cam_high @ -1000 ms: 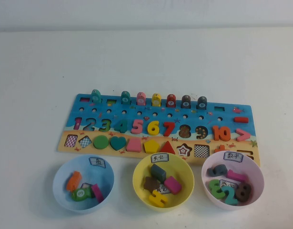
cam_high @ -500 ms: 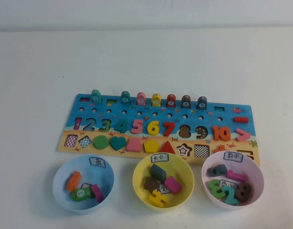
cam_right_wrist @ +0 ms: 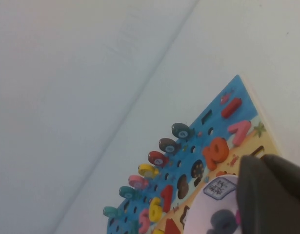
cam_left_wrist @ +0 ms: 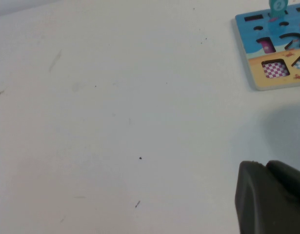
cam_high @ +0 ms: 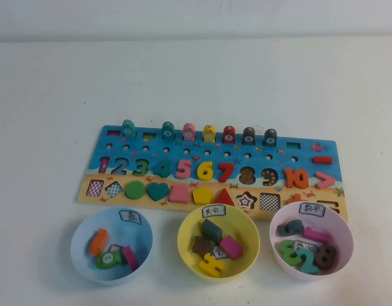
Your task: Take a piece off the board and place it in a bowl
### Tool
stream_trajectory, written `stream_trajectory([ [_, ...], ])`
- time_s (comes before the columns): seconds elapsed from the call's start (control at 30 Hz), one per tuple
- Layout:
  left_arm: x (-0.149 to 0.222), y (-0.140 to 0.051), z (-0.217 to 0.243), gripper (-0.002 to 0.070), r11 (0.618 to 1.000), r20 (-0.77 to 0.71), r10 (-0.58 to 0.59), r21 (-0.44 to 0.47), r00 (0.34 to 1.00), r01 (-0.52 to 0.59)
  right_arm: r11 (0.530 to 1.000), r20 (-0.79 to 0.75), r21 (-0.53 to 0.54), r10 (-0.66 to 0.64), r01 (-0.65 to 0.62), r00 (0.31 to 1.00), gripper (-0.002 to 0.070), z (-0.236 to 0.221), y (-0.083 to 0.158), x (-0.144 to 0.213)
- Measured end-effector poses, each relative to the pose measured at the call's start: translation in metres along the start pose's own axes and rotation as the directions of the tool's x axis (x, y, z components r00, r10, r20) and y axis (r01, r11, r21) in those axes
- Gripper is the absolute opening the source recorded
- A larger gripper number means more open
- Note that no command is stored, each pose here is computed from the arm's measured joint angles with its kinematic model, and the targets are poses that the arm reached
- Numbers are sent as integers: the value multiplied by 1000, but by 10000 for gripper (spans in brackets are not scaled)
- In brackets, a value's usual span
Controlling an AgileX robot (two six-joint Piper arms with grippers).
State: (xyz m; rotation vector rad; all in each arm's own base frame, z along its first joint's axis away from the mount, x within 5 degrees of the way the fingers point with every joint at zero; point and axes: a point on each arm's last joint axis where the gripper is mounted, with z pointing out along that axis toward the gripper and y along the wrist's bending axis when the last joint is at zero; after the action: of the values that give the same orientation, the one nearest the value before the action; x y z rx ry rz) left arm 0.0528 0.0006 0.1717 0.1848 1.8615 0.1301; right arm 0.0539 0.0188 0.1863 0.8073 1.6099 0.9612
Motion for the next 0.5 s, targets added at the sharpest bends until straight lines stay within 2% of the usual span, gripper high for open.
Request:
stream_trajectory([
  [0.17,0,0,0,-3,1000,0,0,0,1000,0,1000,-21,3,-27,27,999,-17,0,0,2],
  [0.3,0,0,0,-3,1000,0,0,0,1000,0,988,-72,11,-154,156,985,-17,-2,6,3],
  [0.43,0,0,0,-3,1000,0,0,0,1000,0,939,-204,92,-309,333,929,-17,0,31,-9],
  [0.5,0,0,0,-3,1000,0,0,0,1000,0,896,-304,127,-372,425,877,-17,7,48,-19],
])
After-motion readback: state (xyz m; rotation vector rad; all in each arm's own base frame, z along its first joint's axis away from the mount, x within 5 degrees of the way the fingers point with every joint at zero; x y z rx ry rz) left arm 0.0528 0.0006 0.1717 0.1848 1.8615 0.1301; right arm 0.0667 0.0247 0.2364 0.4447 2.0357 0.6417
